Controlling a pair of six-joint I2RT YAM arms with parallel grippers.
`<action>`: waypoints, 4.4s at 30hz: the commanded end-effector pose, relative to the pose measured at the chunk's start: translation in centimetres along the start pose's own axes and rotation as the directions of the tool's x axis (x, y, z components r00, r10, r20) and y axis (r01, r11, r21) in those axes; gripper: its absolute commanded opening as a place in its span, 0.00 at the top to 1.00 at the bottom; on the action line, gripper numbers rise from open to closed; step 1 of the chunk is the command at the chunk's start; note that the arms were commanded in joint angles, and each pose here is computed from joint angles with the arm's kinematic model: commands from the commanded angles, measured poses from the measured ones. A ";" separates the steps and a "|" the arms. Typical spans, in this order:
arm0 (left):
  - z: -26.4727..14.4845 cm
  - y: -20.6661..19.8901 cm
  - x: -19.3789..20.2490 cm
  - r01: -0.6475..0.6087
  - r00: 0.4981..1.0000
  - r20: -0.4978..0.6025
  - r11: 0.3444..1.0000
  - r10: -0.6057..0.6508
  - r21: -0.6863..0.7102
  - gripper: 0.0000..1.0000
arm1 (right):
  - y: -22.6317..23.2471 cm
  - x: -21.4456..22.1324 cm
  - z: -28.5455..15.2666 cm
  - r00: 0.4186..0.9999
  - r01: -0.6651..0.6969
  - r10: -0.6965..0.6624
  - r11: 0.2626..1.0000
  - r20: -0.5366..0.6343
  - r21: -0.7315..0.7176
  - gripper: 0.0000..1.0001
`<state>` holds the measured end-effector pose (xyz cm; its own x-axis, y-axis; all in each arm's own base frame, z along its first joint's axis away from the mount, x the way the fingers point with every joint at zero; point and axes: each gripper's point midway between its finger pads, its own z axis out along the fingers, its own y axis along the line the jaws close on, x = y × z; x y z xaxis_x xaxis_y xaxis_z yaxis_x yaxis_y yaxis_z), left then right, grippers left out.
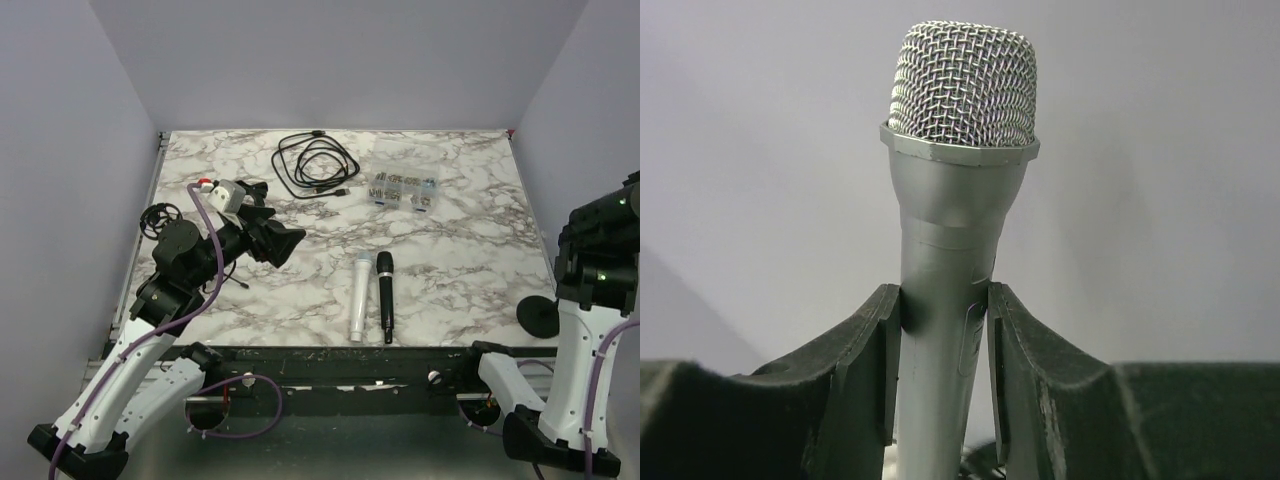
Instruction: Remove the microphone from the stand
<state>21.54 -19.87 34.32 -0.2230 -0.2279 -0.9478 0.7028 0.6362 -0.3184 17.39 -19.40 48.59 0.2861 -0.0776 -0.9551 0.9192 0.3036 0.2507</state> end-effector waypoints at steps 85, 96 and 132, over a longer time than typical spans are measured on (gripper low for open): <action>1.0 1.7 0.9 0.025 0.998 -0.058 0.999 -0.027 -0.043 0.01 | 5.8 42.6 -34.7 0.159 -0.125 -0.882 0.427 -0.443 -0.895 0.34; 1.3 1.8 1.3 0.032 0.997 -0.073 0.999 -0.035 -0.044 0.01 | 8.7 39.0 -32.8 0.308 -0.125 -0.845 0.420 -0.437 -0.899 0.10; 1.0 1.0 0.9 0.040 0.997 -0.060 0.999 -0.040 -0.004 0.01 | 9.5 14.0 -14.1 0.877 0.264 -0.443 0.771 -0.189 -0.579 0.00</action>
<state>23.43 -20.09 31.41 -0.3210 -0.1881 -0.9282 0.6594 0.6592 -0.3616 28.52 -0.51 34.62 -0.1497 0.1032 -0.9833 0.4646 0.8853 0.0222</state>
